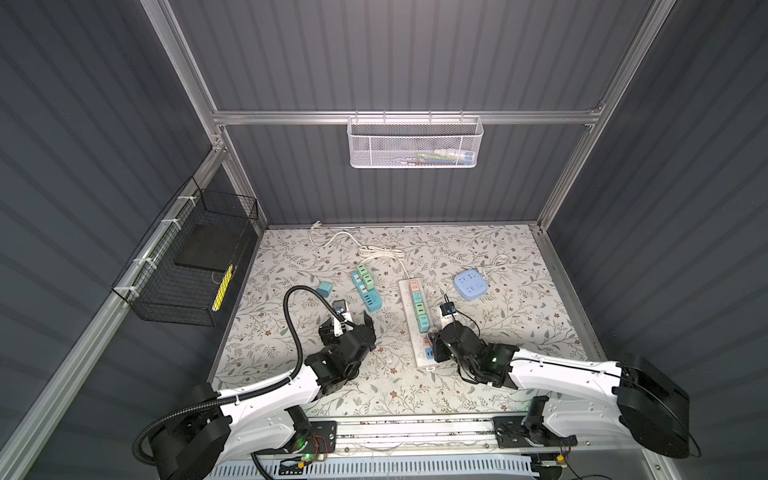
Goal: Insert the plug
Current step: 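Lower pink adapter with right gripper into the socket beside the teal adapter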
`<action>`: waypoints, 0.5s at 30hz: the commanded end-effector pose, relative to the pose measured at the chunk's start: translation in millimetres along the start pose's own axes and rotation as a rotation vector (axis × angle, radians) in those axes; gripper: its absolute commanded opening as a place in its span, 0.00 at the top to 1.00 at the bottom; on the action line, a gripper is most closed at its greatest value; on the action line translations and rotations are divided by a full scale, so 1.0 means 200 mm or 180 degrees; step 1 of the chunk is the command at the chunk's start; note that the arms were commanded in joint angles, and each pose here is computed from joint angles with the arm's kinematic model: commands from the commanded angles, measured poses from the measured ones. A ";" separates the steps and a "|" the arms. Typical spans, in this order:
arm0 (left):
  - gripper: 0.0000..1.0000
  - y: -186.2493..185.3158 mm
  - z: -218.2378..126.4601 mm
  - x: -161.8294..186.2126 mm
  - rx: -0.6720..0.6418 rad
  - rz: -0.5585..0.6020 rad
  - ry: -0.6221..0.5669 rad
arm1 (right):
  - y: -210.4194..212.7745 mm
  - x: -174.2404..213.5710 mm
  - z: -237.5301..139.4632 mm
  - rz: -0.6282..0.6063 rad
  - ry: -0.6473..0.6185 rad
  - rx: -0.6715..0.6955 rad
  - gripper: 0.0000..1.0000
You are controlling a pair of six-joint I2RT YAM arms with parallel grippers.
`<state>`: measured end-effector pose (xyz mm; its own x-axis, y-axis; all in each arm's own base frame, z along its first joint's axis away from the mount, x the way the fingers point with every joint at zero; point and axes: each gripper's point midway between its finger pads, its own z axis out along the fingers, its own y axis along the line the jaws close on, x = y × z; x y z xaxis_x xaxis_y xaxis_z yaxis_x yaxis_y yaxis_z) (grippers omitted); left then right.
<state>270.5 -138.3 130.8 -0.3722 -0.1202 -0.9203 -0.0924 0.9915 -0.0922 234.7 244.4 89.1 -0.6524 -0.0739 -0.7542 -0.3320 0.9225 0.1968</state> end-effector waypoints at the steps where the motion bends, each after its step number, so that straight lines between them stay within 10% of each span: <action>1: 0.00 0.03 0.00 -0.03 -0.0086 -0.0073 -0.0056 | 0.03 -0.08 0.01 0.0096 -0.0202 0.0059 0.80; 15: 0.00 0.05 -0.01 -0.03 -0.0069 -0.0100 -0.0063 | 0.02 -0.03 0.04 0.0082 -0.0276 0.0391 0.81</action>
<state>270.8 -136.0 135.1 -0.3628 -0.1367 -0.9218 -0.0982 0.9893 -0.1081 241.0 256.4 89.0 -0.6079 -0.0340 -0.7933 -0.2763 0.9457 0.1712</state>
